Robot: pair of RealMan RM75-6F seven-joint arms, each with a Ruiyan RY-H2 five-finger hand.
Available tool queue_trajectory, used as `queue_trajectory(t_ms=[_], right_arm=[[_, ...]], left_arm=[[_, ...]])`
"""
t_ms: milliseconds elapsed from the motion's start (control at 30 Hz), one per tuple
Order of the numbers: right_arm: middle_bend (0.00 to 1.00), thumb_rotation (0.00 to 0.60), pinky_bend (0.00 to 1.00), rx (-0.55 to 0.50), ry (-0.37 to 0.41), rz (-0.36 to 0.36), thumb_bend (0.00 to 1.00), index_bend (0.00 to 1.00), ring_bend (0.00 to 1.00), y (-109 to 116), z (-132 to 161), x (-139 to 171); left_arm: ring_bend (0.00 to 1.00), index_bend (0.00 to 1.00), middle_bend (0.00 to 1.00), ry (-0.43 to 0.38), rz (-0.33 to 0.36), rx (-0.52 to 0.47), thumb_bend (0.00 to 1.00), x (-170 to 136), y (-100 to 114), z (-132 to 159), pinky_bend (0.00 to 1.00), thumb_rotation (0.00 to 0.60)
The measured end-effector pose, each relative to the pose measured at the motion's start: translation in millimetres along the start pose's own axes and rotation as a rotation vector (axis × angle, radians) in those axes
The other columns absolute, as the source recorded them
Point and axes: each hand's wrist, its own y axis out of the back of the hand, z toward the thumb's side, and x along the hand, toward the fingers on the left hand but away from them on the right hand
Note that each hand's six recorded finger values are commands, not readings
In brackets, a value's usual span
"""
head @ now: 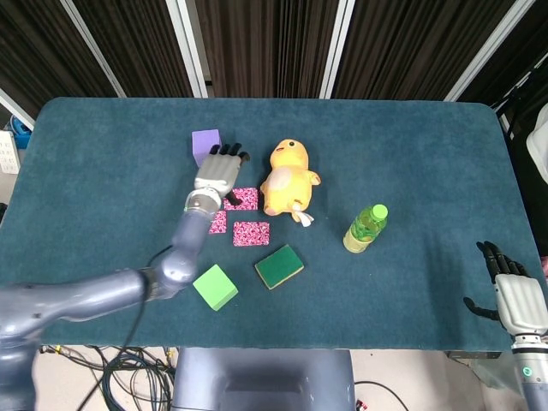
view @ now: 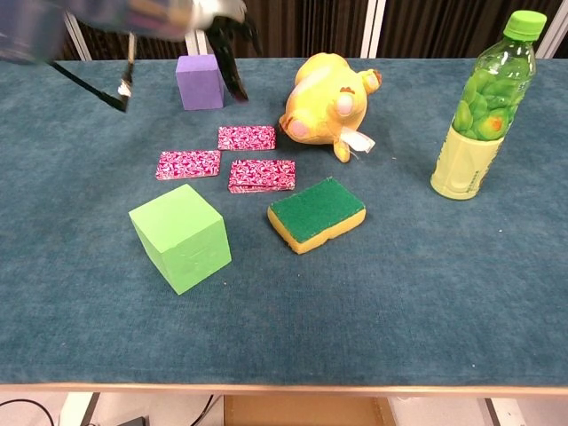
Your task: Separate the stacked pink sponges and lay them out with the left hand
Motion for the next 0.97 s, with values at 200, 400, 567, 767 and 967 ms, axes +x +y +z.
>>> queue_trajectory(t_ms=[200,400,567,767,967], right_arm=[[0.08,0.6,0.22,0.013,-0.019,-0.008,0.19,0.01,0.16,0.5,-2.4,-1.1],[0.08,0.6,0.22,0.024,-0.028,-0.018,0.19,0.0,0.16,0.8,-2.6,-1.8],[0.08,0.6,0.22,0.033,-0.03,-0.023,0.19,0.0,0.16,0.6,-1.3,-2.5],[0.08,0.6,0.22,0.034,-0.021,-0.05,0.19,0.0,0.16,4.4,1.2,-2.1],[0.07,0.6,0.22,0.027,0.001,-0.089,0.19,0.0,0.16,10.1,3.6,-1.3]], left_arm=[[0.0,0.22,0.1,-0.069,0.139,0.039,0.15,-67.5,39.5,-62.9,0.0,0.6],[0.0,0.22,0.1,-0.013,0.214,-0.017,0.15,-137.3,39.4,-150.8,0.0,0.6],[0.0,0.22,0.09,0.028,0.217,-0.024,0.15,-196.2,15.1,-203.1,0.0,0.6],[0.0,0.21,0.09,0.063,0.224,-0.101,0.15,-259.1,-24.0,-245.3,0.0,0.6],[0.0,0.21,0.09,0.068,0.246,-0.147,0.15,-283.3,-50.4,-274.9,0.0,0.6]])
